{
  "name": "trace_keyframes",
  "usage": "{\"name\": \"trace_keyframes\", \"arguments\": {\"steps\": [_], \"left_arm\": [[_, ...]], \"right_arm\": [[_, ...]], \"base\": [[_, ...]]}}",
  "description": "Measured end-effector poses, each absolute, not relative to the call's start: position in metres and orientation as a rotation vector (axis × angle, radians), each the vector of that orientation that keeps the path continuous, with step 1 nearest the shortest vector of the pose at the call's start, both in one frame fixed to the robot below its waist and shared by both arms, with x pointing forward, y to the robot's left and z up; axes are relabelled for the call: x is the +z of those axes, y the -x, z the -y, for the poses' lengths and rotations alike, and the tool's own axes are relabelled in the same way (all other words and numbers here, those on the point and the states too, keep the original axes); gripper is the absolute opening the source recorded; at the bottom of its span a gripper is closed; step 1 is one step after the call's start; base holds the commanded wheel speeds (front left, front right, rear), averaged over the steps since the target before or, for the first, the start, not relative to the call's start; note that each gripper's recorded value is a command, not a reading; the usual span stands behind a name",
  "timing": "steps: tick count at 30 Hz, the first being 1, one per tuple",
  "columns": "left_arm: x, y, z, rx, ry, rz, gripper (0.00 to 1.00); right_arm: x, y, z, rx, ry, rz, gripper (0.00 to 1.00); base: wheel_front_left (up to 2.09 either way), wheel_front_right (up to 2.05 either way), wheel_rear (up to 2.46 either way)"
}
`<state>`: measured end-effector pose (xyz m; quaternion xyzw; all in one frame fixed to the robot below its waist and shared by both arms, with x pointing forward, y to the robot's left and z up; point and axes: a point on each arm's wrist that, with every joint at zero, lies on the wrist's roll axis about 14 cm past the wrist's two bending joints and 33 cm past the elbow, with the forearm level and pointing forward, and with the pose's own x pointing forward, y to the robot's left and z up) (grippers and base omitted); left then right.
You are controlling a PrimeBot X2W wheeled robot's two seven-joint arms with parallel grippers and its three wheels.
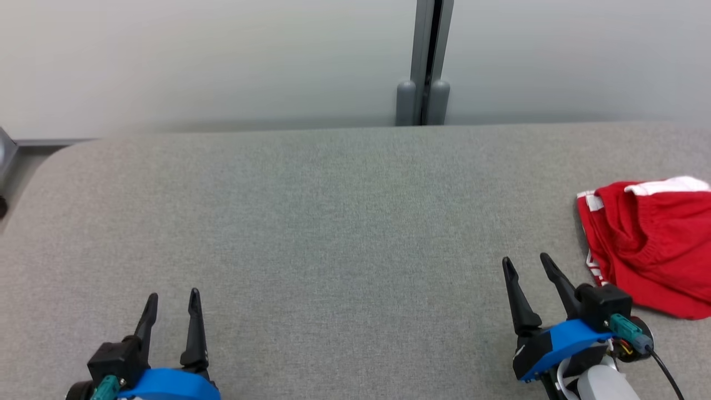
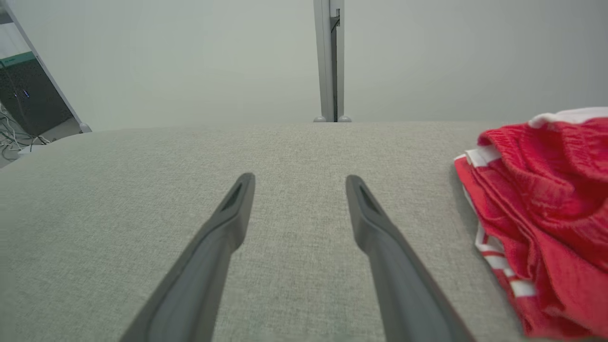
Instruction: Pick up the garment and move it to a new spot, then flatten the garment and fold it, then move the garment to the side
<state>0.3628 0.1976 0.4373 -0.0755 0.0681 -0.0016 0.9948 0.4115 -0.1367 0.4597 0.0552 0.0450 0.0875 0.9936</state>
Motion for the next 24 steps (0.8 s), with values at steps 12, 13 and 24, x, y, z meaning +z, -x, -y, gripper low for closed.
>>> {"name": "trace_keyframes", "arguments": {"steps": [12, 13, 24], "left_arm": [[0.442, -0.339, -0.198, 0.013, 0.156, -0.119, 1.00], [0.443, -0.339, -0.199, 0.016, 0.158, -0.116, 1.00], [0.442, -0.329, -0.198, 0.021, 0.169, -0.113, 1.00]], "right_arm": [[0.461, -0.390, 0.137, 0.169, -0.139, -0.092, 1.00], [0.462, -0.389, 0.137, 0.169, -0.142, -0.089, 1.00], [0.466, -0.383, 0.137, 0.170, -0.144, -0.076, 1.00]], "base": [[0.00, 0.00, 0.00], [0.00, 0.00, 0.00], [0.00, 0.00, 0.00]]}}
